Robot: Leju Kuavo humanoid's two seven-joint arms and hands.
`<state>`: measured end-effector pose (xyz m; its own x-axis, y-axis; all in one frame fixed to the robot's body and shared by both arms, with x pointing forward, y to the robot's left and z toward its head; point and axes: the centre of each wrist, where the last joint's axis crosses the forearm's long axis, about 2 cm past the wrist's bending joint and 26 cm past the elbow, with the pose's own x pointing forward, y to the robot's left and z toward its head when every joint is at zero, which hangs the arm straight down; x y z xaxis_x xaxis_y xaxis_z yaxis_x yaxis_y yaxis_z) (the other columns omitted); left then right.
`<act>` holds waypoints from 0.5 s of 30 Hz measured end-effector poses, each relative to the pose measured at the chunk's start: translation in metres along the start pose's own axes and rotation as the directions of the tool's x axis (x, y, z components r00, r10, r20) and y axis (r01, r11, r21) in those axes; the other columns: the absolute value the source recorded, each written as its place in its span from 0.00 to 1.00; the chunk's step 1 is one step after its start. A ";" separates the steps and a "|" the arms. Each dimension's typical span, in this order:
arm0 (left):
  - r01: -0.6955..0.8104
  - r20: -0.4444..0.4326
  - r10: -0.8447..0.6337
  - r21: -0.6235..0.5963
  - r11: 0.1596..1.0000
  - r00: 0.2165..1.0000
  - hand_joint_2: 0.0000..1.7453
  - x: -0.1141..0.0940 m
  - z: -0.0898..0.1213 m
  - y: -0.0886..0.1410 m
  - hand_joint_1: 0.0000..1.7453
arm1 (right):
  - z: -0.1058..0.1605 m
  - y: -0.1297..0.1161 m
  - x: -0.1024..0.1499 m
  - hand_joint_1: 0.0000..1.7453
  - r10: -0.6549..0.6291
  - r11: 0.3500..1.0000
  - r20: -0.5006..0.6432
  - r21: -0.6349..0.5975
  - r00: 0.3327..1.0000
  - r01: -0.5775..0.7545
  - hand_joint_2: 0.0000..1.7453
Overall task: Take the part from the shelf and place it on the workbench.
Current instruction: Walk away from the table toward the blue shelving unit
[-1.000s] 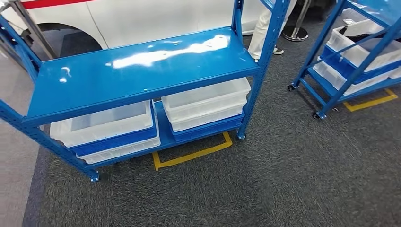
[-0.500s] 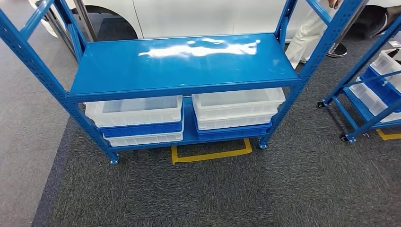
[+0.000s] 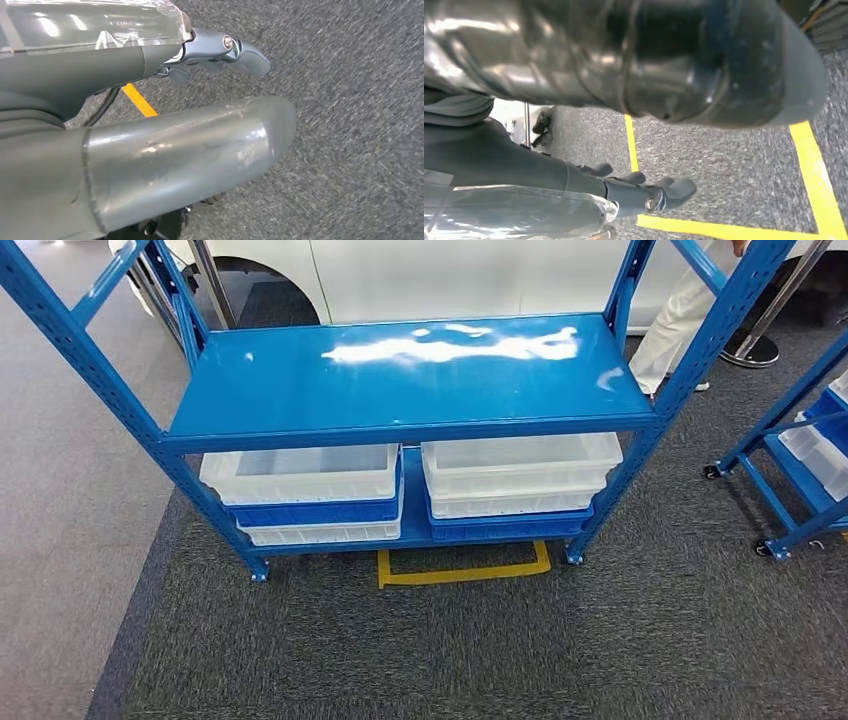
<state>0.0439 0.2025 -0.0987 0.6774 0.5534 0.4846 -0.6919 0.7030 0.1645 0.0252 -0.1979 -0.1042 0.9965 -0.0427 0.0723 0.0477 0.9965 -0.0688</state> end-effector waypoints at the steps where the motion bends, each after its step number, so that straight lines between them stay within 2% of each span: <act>1: 0.000 0.000 0.000 0.000 1.000 1.000 0.00 0.000 0.000 0.000 0.00 | 0.000 0.000 0.000 0.00 0.000 1.000 -0.001 0.000 1.000 0.000 0.00; 15: -0.003 -0.002 0.003 -0.002 1.000 1.000 0.00 -0.002 0.001 0.000 0.00 | 0.000 -0.001 0.001 0.00 -0.005 1.000 0.000 0.003 1.000 0.005 0.00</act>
<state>0.0423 0.2011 -0.0987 0.6760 0.5566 0.4830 -0.6935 0.7020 0.1617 0.0260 -0.1987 -0.1043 0.9962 -0.0476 0.0730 0.0524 0.9965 -0.0657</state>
